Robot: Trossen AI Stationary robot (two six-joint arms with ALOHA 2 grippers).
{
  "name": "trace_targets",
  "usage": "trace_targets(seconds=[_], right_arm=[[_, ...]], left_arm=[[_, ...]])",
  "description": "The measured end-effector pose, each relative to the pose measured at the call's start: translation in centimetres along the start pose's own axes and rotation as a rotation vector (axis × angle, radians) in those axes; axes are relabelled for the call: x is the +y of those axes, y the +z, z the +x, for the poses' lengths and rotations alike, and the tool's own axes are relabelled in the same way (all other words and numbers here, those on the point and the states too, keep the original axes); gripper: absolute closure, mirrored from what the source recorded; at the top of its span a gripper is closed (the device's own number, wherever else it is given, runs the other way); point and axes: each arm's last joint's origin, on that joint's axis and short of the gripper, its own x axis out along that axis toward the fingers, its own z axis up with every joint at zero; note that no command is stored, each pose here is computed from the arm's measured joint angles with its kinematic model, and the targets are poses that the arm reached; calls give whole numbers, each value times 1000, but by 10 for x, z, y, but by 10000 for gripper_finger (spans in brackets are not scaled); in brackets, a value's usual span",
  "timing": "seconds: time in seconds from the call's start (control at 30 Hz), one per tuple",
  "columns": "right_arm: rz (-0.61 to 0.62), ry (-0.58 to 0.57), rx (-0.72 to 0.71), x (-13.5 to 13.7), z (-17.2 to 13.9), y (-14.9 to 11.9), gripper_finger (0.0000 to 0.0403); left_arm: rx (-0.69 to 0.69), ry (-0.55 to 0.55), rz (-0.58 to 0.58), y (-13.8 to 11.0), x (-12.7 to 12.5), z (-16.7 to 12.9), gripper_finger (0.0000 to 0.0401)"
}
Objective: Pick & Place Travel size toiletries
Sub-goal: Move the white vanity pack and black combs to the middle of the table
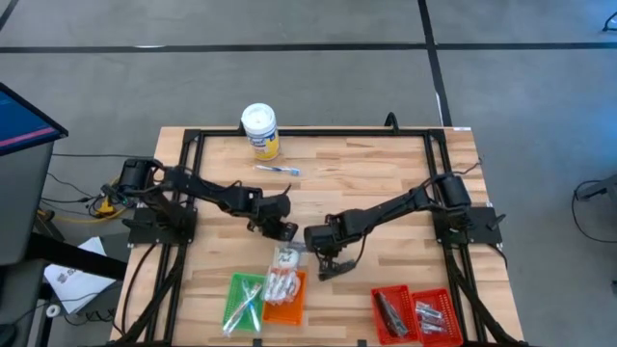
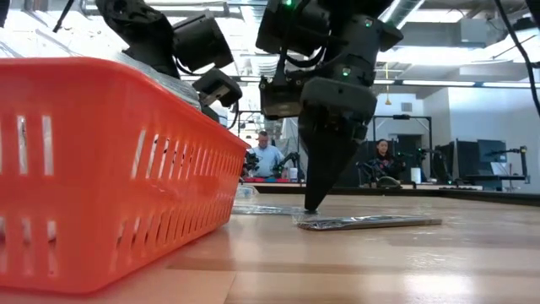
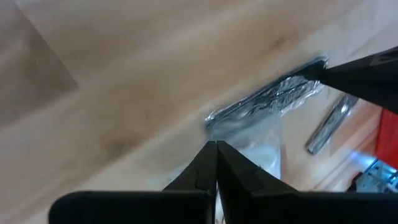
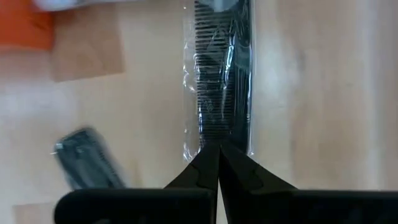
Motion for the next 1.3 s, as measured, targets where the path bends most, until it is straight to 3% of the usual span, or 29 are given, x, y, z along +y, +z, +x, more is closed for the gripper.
trace_targets(seconds=[0.2,0.37,0.67,0.8,1.07,1.3], right_arm=[[-13,-31,44,-25,-2,3,403],[-76,-100,48,-29,-12,0,403],[-26,-251,-237,-29,-80,13,403],[-51,-208,-273,-26,-97,12,403],[-59,-180,-156,-21,-82,1,403],[22,32,-50,-27,-45,-30,403]], left_arm=[[-18,-21,-25,12,3,-4,401],[61,-63,2,-4,-6,-8,401],[124,1,47,-38,-9,20,401],[140,20,38,-35,-5,35,401],[103,7,11,-11,2,33,401],[-20,-3,0,13,6,12,401]])
